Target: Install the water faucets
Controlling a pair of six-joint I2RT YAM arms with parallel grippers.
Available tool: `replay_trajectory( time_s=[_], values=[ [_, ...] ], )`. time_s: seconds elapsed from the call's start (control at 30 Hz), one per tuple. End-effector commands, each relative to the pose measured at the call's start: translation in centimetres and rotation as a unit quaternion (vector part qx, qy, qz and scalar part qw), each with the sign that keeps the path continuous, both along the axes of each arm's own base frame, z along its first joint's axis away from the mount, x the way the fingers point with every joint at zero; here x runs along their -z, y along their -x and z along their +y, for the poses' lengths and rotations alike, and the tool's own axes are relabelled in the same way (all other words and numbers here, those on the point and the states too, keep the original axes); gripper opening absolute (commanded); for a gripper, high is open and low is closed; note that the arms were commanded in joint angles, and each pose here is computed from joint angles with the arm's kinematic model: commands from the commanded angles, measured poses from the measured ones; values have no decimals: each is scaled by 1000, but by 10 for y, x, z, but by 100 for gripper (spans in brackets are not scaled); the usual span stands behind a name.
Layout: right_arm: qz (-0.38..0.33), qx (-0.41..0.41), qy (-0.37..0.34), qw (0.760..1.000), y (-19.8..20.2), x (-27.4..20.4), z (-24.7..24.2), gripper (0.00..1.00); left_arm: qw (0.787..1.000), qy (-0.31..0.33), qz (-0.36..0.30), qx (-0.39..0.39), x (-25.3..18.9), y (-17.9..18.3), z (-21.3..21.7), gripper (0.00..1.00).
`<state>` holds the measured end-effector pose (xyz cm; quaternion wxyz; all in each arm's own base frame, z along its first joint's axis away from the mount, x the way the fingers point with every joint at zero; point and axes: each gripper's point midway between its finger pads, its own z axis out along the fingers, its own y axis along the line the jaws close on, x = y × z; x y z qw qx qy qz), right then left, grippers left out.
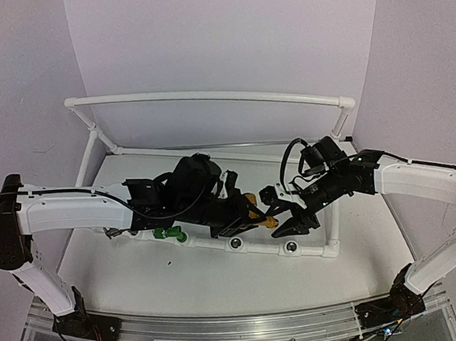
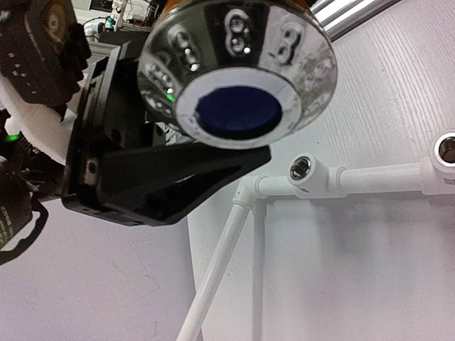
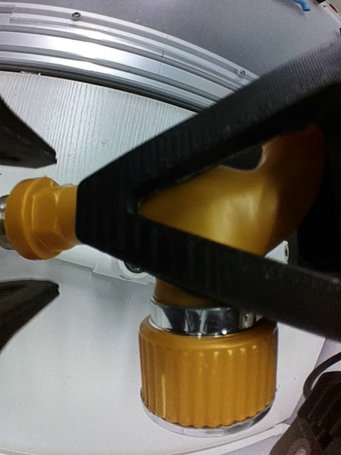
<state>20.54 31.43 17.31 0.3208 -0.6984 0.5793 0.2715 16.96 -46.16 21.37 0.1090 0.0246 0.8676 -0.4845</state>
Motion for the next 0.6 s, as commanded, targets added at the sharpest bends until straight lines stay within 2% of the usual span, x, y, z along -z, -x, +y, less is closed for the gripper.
replay_trajectory(
  time_s=[0.0,0.03,0.1,0.17,0.37,0.57],
  values=[
    [-2,47,12,999,-14,-3,-2,71,998,-27,-9,-62,-2,-12,29,0],
    [-1,57,19,998,-15,2,-7,73,996,-39,-8,-74,0,-14,36,0],
    [-1,73,42,996,-16,17,-17,90,992,-76,-15,-101,7,-18,48,0],
    [-1,94,73,993,-18,38,-28,98,984,-126,-32,-123,11,-18,57,0],
    [3,149,128,981,-26,87,-48,98,948,-273,-46,-159,28,-18,67,0],
    [-21,159,139,977,-31,105,-54,92,942,-282,-56,-175,35,-20,59,0]
  ],
)
